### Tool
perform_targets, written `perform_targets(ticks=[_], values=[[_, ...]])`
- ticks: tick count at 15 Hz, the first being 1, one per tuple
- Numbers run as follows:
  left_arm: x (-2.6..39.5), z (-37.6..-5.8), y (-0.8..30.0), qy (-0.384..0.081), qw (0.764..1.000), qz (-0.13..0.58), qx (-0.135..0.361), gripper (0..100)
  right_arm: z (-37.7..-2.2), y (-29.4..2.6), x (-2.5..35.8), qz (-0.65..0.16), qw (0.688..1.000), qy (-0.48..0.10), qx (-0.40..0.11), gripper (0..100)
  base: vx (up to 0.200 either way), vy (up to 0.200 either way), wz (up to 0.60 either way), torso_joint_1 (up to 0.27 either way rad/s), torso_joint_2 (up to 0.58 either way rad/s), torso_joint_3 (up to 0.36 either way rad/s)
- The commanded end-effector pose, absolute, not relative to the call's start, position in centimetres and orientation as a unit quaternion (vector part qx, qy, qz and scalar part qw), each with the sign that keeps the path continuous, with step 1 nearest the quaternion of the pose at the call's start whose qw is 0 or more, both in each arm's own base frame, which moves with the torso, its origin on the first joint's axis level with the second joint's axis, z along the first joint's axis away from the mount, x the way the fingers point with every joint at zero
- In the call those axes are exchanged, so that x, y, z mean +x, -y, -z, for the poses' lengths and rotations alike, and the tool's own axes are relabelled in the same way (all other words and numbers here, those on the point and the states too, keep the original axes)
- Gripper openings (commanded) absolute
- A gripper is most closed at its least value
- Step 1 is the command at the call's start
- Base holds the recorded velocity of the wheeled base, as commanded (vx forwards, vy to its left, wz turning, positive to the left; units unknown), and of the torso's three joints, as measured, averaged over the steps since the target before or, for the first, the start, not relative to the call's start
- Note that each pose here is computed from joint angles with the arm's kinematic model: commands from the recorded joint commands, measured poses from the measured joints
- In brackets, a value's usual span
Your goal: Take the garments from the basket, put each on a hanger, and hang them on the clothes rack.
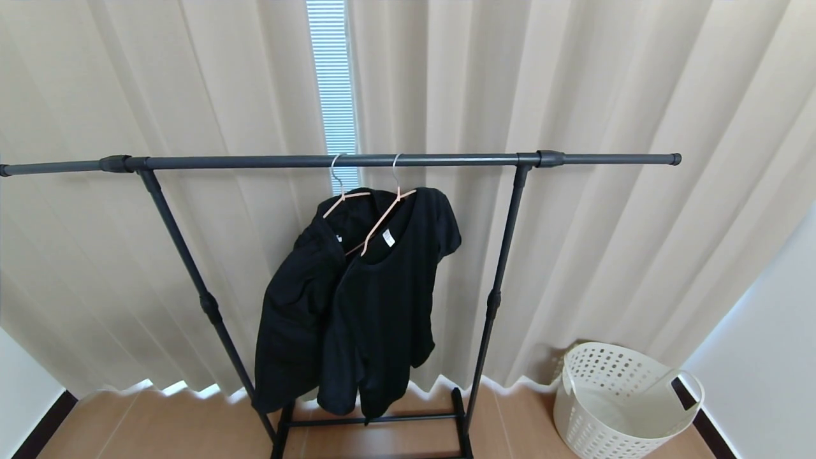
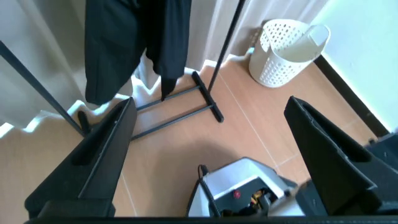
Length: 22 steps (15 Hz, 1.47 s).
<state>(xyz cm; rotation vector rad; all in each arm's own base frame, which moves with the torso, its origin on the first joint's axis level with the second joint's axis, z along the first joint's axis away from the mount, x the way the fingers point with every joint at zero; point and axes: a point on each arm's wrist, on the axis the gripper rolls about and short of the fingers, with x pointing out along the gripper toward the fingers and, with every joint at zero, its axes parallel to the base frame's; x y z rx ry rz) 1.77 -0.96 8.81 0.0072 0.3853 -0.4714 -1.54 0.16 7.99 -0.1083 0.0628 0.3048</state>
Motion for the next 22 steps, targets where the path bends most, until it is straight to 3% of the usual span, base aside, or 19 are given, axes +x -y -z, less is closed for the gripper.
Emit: perform_targets(ticks=[1,5,8,12,15,17,22], values=[[1.1,-8.9,0.6,-0.146,0.967,0.209,0.013,100,-8.0,-0.2,-1.6,-0.141,0.988,-0.028,-0.054,100,0.000,0.000,0.00,0.000,0.00,0.000],[-0.2,-8.1,0.1,-0.115,0.987,0.104,0.050,100,-8.0,-0.3,-1.6,-0.115,0.992,-0.025,-0.054,100,0.000,0.000,0.00,0.000,0.00,0.000],[-2.0,-7.7,0.2,-0.014,0.999,0.022,0.042,100,-7.8,-0.3,-2.3,-0.087,0.995,0.015,-0.056,100,0.000,0.000,0.00,0.000,0.00,0.000],[-2.3,-7.6,0.0,0.003,1.000,-0.004,-0.008,100,-7.8,-0.4,-2.3,-0.087,0.995,0.016,-0.056,100,0.000,0.000,0.00,0.000,0.00,0.000],[-2.3,-7.7,0.0,0.008,1.000,-0.005,-0.007,100,-7.8,-0.4,-2.3,-0.088,0.995,0.015,-0.053,100,0.000,0.000,0.00,0.000,0.00,0.000],[-2.3,-7.8,0.2,0.010,0.999,0.045,0.003,100,-7.8,-0.4,-2.3,-0.088,0.995,0.015,-0.045,100,0.000,0.000,0.00,0.000,0.00,0.000],[-2.3,-7.8,0.4,0.013,0.995,0.091,0.025,100,-7.8,-0.4,-2.3,-0.088,0.995,0.014,-0.041,100,0.000,0.000,0.00,0.000,0.00,0.000]])
